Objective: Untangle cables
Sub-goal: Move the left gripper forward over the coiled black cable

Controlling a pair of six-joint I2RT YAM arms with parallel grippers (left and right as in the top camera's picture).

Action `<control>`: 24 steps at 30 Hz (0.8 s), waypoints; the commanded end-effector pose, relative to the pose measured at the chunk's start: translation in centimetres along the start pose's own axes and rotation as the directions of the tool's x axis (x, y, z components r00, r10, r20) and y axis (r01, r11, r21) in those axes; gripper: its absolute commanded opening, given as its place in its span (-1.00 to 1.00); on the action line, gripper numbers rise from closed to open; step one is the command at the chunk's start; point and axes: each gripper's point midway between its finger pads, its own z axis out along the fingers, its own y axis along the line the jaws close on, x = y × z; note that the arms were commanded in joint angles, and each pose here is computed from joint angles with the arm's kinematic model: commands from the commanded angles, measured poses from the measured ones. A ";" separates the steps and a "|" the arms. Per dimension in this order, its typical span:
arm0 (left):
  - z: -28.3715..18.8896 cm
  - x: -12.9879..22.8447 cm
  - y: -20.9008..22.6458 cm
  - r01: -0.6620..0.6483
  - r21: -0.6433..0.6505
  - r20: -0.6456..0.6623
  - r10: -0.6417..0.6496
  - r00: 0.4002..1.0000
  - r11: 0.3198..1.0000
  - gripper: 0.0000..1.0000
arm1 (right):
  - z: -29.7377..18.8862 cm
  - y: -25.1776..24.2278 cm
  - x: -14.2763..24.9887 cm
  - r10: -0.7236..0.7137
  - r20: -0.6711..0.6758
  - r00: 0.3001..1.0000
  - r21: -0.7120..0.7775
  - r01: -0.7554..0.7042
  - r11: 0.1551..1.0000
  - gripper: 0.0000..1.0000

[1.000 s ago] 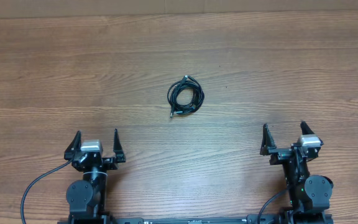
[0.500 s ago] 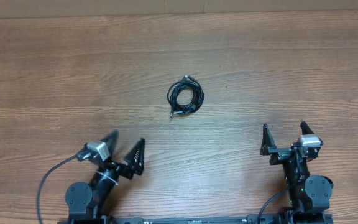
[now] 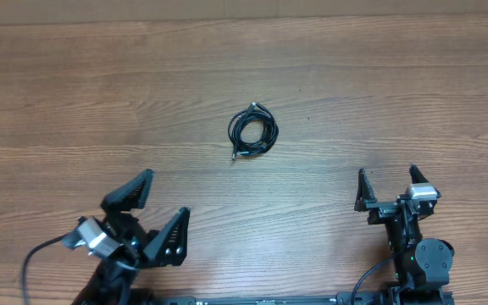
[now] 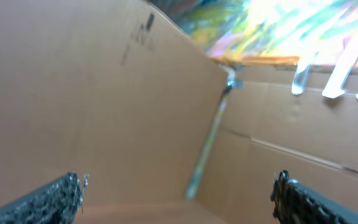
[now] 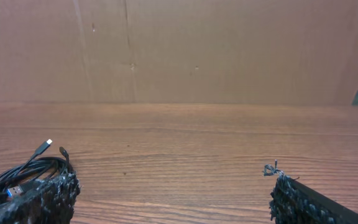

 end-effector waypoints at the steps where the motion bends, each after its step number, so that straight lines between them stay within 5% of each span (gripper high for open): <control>1: 1.0 -4.9 -3.0 -0.210 -0.008 0.005 0.210 0.978 0.978 1.00 | 0.0 -0.1 0.2 0.005 0.004 1.000 0.006 -0.005 1.000 1.00; 6: 3.5 -6.9 -2.8 -0.191 -0.126 -0.263 0.153 0.953 0.973 1.00 | 0.0 -0.1 0.2 0.005 0.004 1.000 0.006 -0.005 1.000 1.00; 10: 5.3 -7.0 -1.7 -0.142 -0.212 -0.505 0.016 0.863 0.967 1.00 | 0.0 -0.1 0.2 0.005 0.004 1.000 0.006 -0.005 1.000 1.00; 17: 5.7 -4.5 0.3 -0.049 -0.370 -0.779 -0.282 0.559 0.928 1.00 | 0.0 -0.1 0.2 0.005 0.004 1.000 0.006 -0.005 1.000 1.00; 24: 6.9 0.0 0.2 -0.036 -0.354 -0.905 -0.333 0.266 0.934 1.00 | 0.0 -0.1 0.2 0.005 0.004 1.000 0.006 -0.005 1.000 1.00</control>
